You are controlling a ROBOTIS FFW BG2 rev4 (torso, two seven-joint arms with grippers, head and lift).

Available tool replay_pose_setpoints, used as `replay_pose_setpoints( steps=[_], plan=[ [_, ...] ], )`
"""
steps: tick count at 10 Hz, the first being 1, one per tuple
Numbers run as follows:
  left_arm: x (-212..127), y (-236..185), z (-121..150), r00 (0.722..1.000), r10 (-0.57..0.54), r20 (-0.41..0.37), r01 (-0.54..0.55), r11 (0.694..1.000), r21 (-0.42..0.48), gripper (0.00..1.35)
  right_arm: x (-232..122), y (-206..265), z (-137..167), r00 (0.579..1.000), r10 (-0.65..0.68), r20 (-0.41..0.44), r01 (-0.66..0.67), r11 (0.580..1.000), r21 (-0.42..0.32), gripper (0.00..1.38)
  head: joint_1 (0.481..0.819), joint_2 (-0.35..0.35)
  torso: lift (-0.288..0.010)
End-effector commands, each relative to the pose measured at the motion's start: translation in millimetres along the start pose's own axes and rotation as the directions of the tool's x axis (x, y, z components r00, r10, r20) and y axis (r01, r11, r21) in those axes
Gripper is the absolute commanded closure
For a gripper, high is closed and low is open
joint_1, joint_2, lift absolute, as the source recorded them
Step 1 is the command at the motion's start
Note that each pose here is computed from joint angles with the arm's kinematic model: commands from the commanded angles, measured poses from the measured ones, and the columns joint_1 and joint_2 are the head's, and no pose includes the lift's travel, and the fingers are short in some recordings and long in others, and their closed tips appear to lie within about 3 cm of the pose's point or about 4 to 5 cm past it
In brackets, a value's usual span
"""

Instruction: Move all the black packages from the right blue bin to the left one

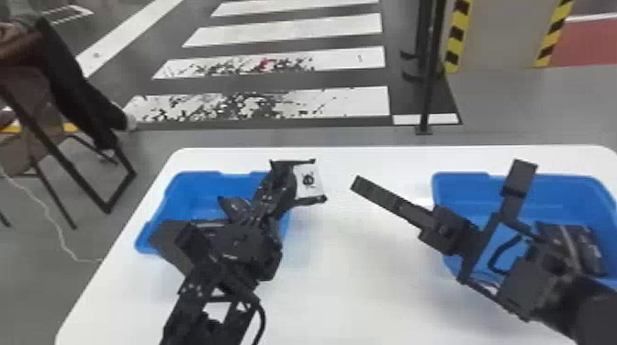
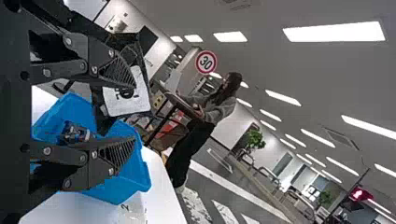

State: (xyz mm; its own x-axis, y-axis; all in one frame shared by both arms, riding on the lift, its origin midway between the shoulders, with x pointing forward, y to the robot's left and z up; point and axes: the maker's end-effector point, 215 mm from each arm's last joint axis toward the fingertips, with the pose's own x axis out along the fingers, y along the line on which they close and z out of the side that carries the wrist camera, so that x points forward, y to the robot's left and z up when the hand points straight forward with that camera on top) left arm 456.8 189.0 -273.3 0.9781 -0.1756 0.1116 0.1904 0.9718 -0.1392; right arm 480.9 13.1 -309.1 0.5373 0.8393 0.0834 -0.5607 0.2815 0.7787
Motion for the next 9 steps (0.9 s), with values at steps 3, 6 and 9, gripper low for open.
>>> replay_pose_setpoints(
  steps=[3,6,9],
  plan=[
    [19,134,-4,0.968,0.241,0.063,-0.241,0.841,0.485,1.22,-12,-17,6,0.999,-0.033,0.029,0.033,0.999,-0.005,0.13,0.695,0.283,-0.140],
    [16,148,-17,0.961,0.271,0.062,-0.263,0.813,0.519,0.29,-32,-39,23,0.994,-0.094,0.056,0.098,0.993,-0.061,0.12,0.695,0.337,-0.140],
    [-3,117,2,0.967,0.199,0.160,-0.246,0.892,0.378,0.13,-78,-83,72,0.956,-0.272,0.108,0.292,0.909,-0.299,0.11,0.695,0.276,-0.140]
  ],
)
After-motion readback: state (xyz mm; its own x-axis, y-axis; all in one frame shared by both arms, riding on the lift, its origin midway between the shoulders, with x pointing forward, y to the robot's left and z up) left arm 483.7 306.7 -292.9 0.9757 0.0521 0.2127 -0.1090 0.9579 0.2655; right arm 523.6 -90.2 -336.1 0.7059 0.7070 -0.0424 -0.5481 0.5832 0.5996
